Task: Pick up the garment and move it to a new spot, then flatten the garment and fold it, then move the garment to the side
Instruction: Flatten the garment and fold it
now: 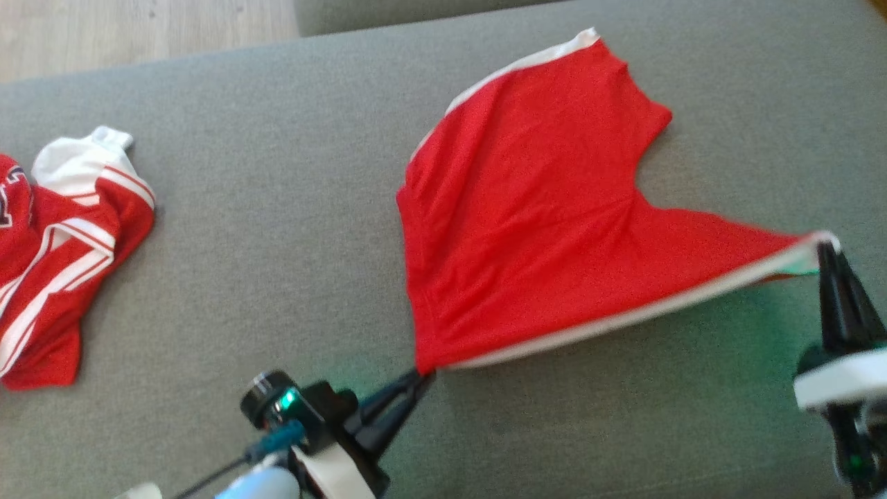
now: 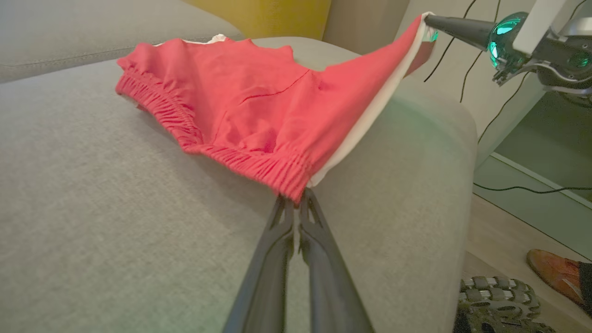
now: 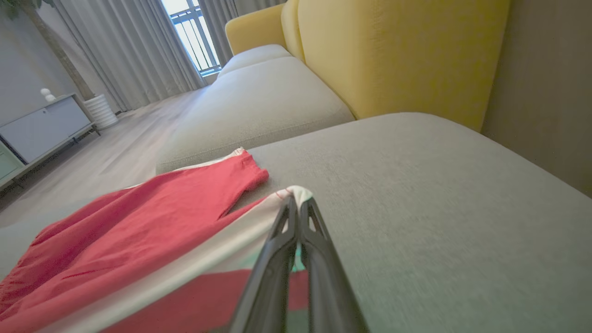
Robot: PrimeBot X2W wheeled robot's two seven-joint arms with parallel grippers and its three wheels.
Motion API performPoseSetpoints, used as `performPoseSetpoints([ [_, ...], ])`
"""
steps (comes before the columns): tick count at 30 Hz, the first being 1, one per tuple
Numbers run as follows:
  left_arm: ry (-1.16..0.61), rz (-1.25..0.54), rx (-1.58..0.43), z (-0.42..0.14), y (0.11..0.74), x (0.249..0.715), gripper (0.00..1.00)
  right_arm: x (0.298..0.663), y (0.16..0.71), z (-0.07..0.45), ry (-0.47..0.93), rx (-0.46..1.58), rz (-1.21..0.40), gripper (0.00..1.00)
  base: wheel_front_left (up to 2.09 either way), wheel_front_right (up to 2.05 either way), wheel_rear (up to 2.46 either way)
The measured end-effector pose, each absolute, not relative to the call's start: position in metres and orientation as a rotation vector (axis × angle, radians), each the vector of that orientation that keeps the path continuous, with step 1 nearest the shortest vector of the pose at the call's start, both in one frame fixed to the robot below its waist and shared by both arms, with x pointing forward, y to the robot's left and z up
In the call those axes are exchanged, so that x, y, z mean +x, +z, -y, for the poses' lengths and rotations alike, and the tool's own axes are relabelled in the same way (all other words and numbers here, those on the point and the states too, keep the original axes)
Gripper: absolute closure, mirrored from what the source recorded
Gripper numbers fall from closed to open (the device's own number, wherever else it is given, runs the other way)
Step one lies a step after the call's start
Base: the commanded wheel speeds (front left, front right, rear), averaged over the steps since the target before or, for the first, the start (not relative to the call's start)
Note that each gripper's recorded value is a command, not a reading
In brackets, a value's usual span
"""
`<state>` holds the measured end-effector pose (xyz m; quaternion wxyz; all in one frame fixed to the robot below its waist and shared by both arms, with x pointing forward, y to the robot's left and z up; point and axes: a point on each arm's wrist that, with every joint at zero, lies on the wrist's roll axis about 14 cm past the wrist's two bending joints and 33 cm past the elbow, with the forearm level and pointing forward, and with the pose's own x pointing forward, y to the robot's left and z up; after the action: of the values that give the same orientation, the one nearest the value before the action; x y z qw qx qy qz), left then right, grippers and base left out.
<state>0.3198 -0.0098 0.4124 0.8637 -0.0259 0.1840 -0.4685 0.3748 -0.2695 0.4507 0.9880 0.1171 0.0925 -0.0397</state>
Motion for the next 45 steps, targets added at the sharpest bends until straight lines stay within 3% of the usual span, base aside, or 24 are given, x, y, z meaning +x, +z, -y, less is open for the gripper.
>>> performPoseSetpoints([
  [6, -0.975, -0.427, -0.123, 0.016, 0.425, 0.293, 1.00, 0.338, 0.448, 0.275, -0.130, 0.243, -0.242, 1.00, 0.00, 0.00, 0.00],
  [14, -0.908, -0.377, -0.241, 0.013, 0.453, 0.310, 1.00, 0.352, 0.461, 0.264, -0.100, 0.225, -0.266, 1.00, 0.00, 0.00, 0.00],
  [21, -0.868, -0.299, -0.315, 0.014, 0.479, 0.364, 1.00, 0.418, 0.480, 0.246, -0.010, 0.195, -0.220, 1.00, 0.00, 0.00, 0.00],
  [30, -0.760, -0.388, -0.434, 0.011, 0.469, 0.422, 1.00, 0.501, 0.480, 0.220, 0.094, 0.143, -0.228, 1.00, 0.00, 0.00, 0.00],
  [45, -0.622, -0.512, -0.470, -0.019, 0.430, 0.458, 1.00, 0.577, 0.445, 0.169, 0.219, 0.095, -0.320, 1.00, 0.00, 0.00, 0.00],
])
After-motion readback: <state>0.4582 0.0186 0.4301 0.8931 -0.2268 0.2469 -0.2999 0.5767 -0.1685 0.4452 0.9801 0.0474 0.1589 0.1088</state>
